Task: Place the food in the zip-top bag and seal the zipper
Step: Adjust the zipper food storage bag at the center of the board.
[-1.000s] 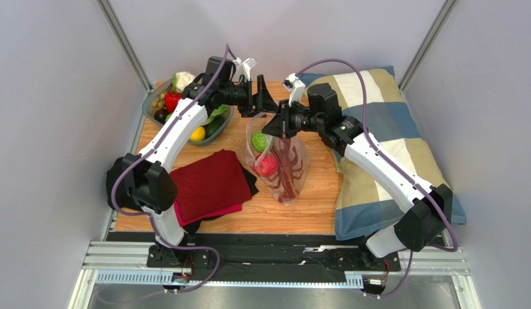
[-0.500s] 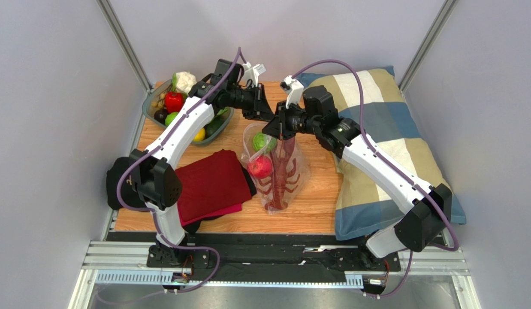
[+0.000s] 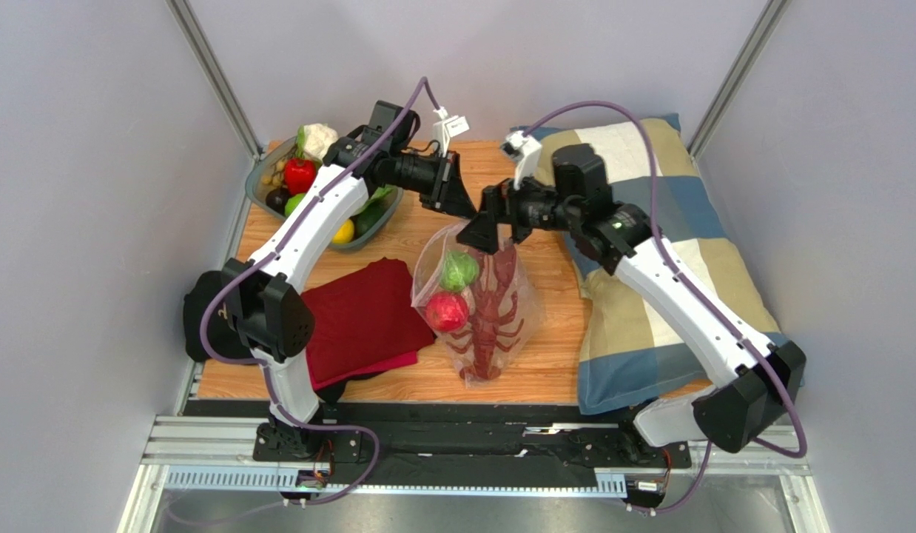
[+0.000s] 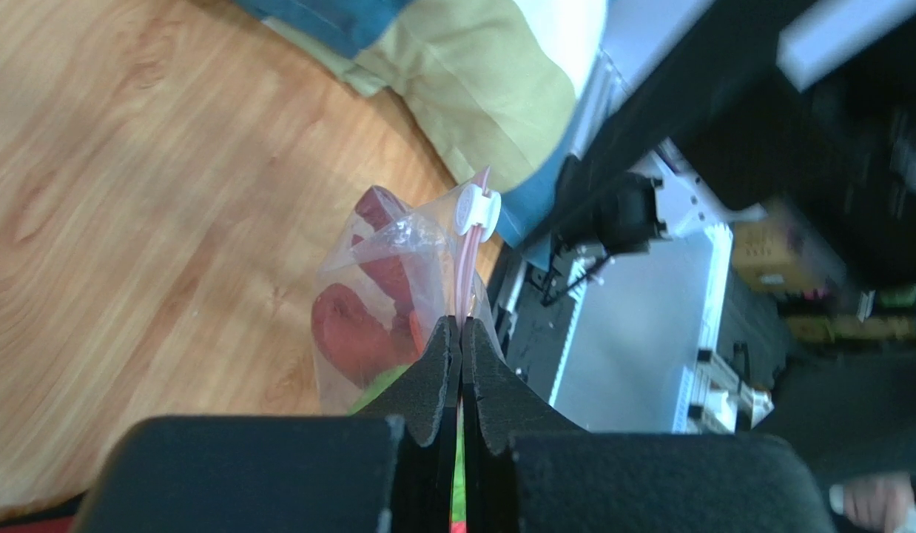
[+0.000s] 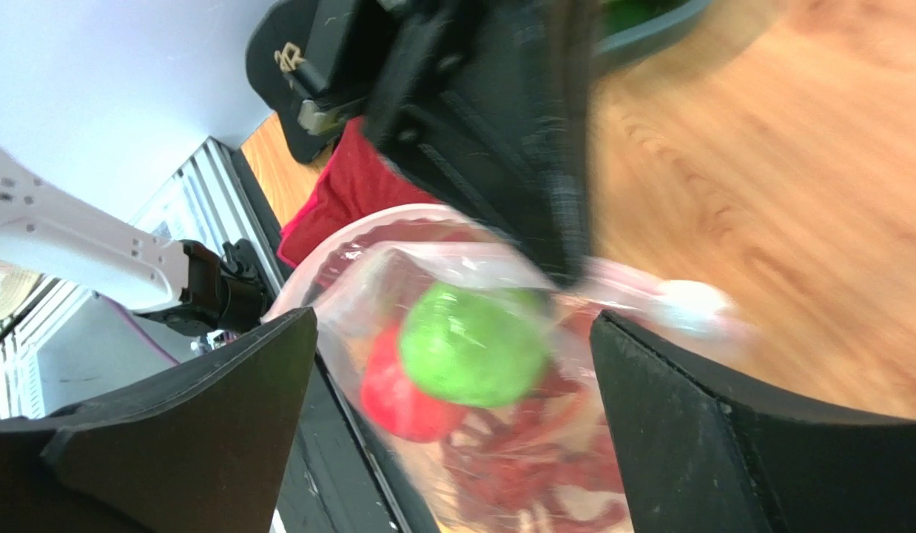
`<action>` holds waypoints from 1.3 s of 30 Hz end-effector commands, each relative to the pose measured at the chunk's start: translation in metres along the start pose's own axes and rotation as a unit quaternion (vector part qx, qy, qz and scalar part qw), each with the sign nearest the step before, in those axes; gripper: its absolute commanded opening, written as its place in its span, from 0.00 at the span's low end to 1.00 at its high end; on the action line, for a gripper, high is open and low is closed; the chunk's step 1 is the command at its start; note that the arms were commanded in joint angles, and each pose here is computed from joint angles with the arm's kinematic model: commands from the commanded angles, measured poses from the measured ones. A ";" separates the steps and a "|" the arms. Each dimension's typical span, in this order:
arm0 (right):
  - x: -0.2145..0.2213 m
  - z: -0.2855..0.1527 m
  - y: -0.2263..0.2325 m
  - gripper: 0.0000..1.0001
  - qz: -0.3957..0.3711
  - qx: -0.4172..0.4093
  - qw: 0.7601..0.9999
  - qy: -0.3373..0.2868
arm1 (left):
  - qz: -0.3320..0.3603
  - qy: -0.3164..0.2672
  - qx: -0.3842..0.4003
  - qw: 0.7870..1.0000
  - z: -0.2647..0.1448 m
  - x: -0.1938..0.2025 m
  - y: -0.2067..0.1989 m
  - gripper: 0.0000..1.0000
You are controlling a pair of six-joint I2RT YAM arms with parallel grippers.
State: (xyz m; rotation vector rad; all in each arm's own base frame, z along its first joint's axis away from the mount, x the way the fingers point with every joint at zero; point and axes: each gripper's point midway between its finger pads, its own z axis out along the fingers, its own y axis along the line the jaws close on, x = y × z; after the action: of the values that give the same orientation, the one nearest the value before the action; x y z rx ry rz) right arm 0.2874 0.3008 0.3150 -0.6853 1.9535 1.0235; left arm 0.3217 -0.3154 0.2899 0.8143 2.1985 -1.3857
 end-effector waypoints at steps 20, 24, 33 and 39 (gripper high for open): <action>0.014 -0.092 0.012 0.67 -0.236 -0.122 0.962 -0.059 | 0.162 0.048 0.193 0.967 -0.016 0.032 -0.102 0.00; 0.014 -0.091 0.021 0.58 -0.231 -0.146 0.960 -0.058 | 0.171 0.047 0.198 0.964 -0.016 0.031 -0.109 0.00; 0.018 -0.086 0.028 0.44 -0.233 -0.161 0.957 -0.063 | 0.192 0.043 0.210 0.958 -0.019 0.035 -0.123 0.00; 0.023 -0.082 0.025 0.32 -0.236 -0.163 0.956 -0.059 | 0.199 0.033 0.216 0.955 -0.023 0.034 -0.130 0.00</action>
State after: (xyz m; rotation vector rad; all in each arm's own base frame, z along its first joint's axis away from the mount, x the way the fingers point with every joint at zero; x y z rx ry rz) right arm 0.2249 0.2384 0.3280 -1.1432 1.5024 1.0674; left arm 0.2274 -0.3325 0.3322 1.3256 1.8409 -1.6375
